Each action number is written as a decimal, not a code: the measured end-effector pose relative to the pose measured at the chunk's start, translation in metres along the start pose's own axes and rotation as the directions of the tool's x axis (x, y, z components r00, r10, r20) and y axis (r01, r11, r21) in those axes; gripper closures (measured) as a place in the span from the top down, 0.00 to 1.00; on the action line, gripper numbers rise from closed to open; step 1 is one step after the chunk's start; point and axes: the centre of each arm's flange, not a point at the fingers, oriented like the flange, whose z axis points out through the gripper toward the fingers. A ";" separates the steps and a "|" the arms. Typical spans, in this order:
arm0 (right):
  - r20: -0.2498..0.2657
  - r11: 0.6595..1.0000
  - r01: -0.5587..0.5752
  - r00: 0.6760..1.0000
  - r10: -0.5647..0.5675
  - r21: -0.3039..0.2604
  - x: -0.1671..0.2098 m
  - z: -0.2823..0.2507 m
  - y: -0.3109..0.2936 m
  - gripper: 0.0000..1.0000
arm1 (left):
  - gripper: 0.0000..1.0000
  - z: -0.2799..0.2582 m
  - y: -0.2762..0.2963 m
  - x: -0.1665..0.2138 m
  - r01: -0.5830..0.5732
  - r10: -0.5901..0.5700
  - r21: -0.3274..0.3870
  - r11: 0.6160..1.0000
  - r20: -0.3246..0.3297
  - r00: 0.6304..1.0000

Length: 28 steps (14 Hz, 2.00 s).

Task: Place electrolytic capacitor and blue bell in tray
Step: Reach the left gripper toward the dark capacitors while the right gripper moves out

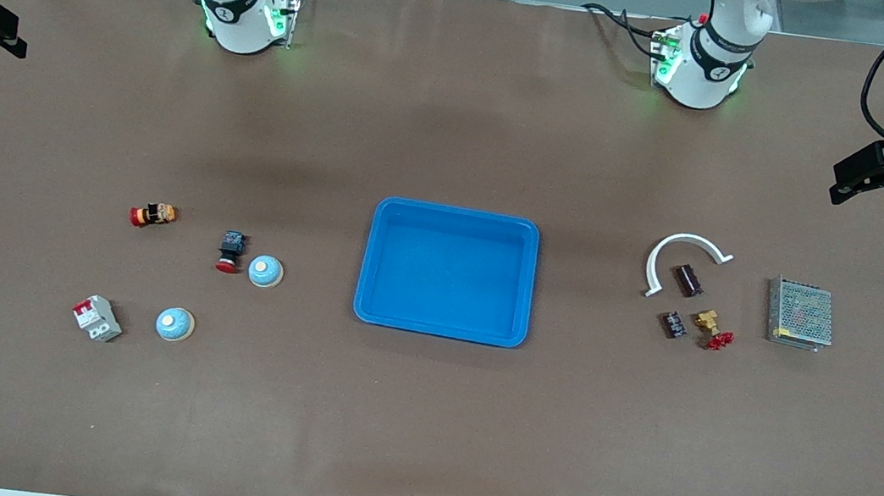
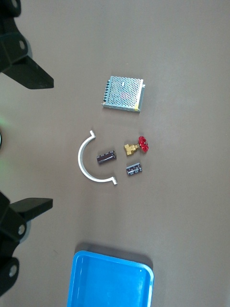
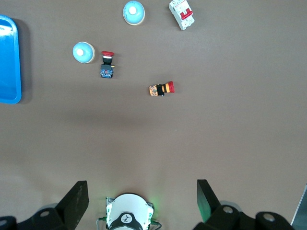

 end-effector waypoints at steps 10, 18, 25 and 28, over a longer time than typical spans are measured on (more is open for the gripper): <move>0.000 1.000 0.001 1.000 -0.001 0.000 0.000 0.000 -0.001 1.00 | 1.00 0.005 -0.005 0.002 0.007 -0.007 0.031 1.000 0.013 1.000; 0.002 1.000 0.005 1.000 -0.005 0.000 0.001 0.000 -0.003 1.00 | 1.00 0.086 0.007 0.023 -0.009 0.005 0.041 0.999 0.091 0.996; -0.011 0.999 -0.039 0.999 0.039 0.019 0.015 0.009 -0.031 1.00 | 1.00 0.228 0.017 0.016 0.129 -0.129 0.027 0.991 0.021 0.991; -0.026 0.999 -0.033 0.999 0.033 0.016 0.036 0.034 -0.042 1.00 | 1.00 0.277 0.022 -0.001 0.204 -0.205 0.021 0.979 0.011 0.979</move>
